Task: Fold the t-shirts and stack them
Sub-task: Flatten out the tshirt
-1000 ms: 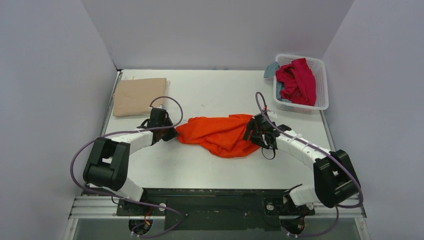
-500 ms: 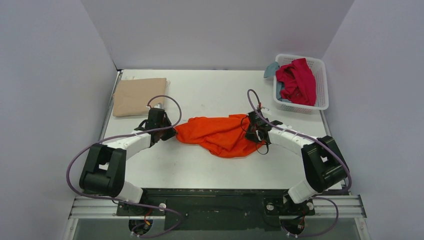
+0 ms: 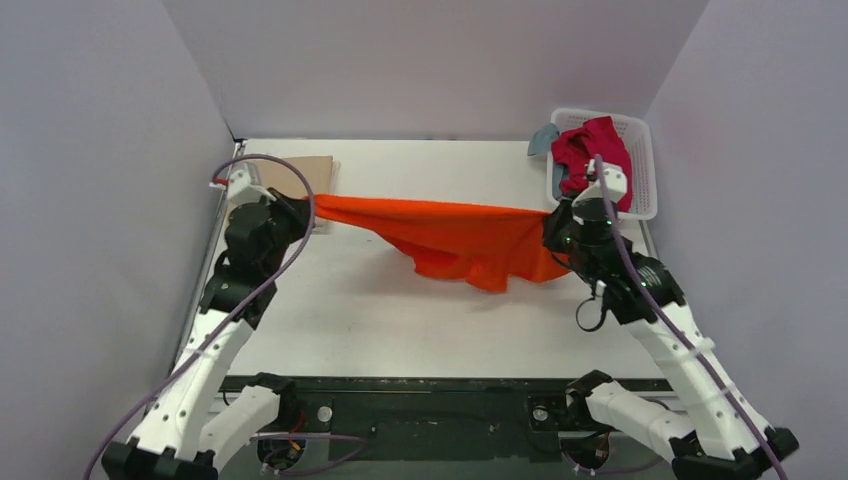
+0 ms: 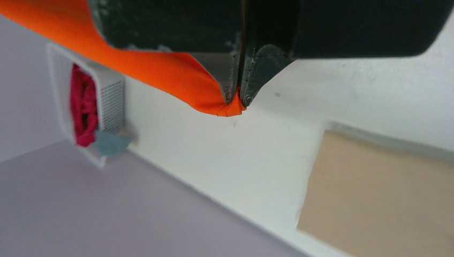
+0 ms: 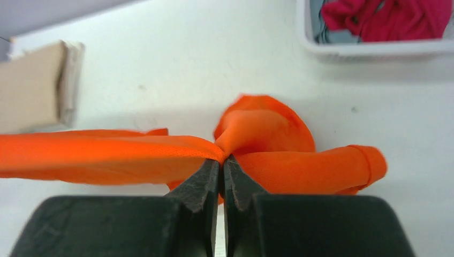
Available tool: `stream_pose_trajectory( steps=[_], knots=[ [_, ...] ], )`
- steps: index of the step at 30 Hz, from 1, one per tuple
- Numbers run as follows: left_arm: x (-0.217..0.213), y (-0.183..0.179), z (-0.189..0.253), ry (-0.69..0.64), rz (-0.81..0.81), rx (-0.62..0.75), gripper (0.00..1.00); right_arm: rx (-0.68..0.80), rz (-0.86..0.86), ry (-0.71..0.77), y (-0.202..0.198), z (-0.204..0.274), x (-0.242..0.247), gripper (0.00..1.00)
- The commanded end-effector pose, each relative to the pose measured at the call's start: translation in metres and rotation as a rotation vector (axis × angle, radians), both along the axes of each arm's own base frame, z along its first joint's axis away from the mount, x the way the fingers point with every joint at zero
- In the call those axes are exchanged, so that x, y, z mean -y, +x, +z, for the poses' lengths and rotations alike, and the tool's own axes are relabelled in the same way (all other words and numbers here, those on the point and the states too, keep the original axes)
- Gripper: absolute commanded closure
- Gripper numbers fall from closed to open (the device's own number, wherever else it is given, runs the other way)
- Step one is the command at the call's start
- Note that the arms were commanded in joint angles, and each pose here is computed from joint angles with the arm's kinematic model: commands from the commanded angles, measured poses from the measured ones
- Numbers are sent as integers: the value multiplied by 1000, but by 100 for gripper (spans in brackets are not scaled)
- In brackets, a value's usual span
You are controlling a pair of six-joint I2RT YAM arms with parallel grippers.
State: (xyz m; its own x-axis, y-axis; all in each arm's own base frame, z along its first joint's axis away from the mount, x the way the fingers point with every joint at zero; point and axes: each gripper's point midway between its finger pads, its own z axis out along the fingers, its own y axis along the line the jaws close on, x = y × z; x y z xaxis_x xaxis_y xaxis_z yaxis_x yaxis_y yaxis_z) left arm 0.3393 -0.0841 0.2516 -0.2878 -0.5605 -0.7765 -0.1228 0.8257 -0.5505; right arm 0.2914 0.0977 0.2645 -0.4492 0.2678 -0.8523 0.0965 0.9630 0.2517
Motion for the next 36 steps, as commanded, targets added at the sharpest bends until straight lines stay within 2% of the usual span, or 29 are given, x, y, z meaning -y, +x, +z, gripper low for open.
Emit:
stream_pose_trajectory(
  steps=[1,4,9,14,19,22,26,31,32,33,34,35,36],
  knots=[
    [-32,-38,118,-5,99,280,100,128,41,-64,-34,66,26,100],
    [-48,-75,181,-29,129,429,100,231,102,-27,-54,109,27,100],
    [-58,-133,252,-49,101,609,100,322,294,79,-95,170,8,100],
    [-57,-174,277,-82,41,702,100,366,436,198,-134,197,-7,100],
    [-55,-179,266,-103,26,673,100,279,464,251,-148,179,-12,100],
    [-50,-158,238,-103,29,576,100,159,409,204,-138,147,-7,100],
    [-34,-107,162,-100,31,361,100,-50,304,73,-100,82,-4,100],
    [-24,-35,1,-13,98,-30,100,-390,166,-106,-24,-35,-3,100],
    [-25,-26,-19,1,114,-66,100,-406,158,-101,-6,-51,-6,100],
    [-27,-14,-51,42,144,-151,100,-488,139,-125,15,-83,-3,100],
    [-28,-4,-63,48,165,-168,100,-463,120,-133,38,-88,-4,100],
    [-30,7,-92,75,186,-245,100,-537,99,-173,54,-119,-1,98],
    [-26,20,-94,64,184,-251,100,-506,80,-191,76,-114,-1,80]
  ],
)
